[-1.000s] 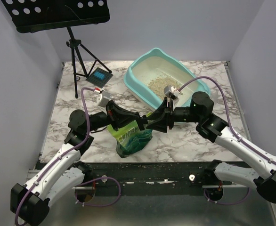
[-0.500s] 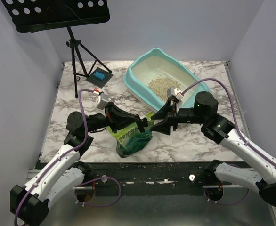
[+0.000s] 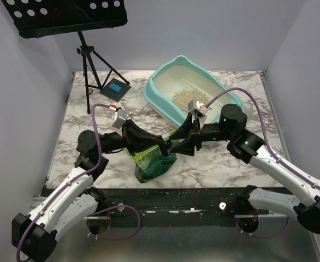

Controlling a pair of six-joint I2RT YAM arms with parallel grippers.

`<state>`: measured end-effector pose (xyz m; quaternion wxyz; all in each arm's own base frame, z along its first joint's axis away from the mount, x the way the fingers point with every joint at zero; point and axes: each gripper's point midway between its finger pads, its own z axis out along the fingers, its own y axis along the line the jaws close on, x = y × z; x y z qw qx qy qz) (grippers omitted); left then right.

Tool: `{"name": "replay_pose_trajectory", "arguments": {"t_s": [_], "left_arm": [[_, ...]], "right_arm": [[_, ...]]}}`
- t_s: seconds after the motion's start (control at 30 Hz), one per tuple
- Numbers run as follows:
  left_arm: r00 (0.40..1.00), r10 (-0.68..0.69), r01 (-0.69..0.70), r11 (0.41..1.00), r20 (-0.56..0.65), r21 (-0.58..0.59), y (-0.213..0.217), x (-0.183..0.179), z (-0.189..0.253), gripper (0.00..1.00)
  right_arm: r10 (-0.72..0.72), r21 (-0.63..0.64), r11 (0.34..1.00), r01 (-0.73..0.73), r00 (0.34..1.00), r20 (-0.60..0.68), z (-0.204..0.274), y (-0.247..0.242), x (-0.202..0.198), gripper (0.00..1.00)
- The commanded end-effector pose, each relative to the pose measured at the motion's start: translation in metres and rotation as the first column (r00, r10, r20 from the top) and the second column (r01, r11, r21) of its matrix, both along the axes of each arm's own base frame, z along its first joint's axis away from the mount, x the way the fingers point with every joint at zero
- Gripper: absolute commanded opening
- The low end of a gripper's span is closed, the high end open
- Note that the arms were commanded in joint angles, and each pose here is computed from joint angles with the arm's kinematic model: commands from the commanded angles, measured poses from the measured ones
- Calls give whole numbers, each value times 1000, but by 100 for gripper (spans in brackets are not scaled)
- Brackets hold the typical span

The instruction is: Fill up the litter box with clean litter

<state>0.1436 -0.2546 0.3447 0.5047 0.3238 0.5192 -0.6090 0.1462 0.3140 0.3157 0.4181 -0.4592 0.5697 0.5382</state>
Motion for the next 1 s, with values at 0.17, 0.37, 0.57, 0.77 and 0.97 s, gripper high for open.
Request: {"name": "replay_pose_trajectory", "arguments": {"t_s": [0.17, 0.37, 0.57, 0.77, 0.97], "left_arm": [[999, -34, 34, 999, 30, -5, -1, -7, 2, 0], [1000, -3, 3, 1000, 14, 12, -1, -2, -2, 30], [986, 155, -159, 984, 60, 80, 9, 15, -12, 66], [957, 281, -290, 931, 72, 220, 22, 33, -37, 67], [917, 394, -381, 829, 54, 410, 37, 56, -82, 67]], "right_arm": [[75, 37, 996, -76, 997, 15, 7, 14, -8, 56], [18, 48, 999, -22, 997, 78, 11, 10, -7, 0], [-132, 21, 991, 130, 983, 126, 15, -8, 5, 0], [-235, -83, 963, 255, 952, 196, 3, -26, 22, 0], [-279, -184, 910, 372, 877, 392, -4, -47, 48, 0]]}}
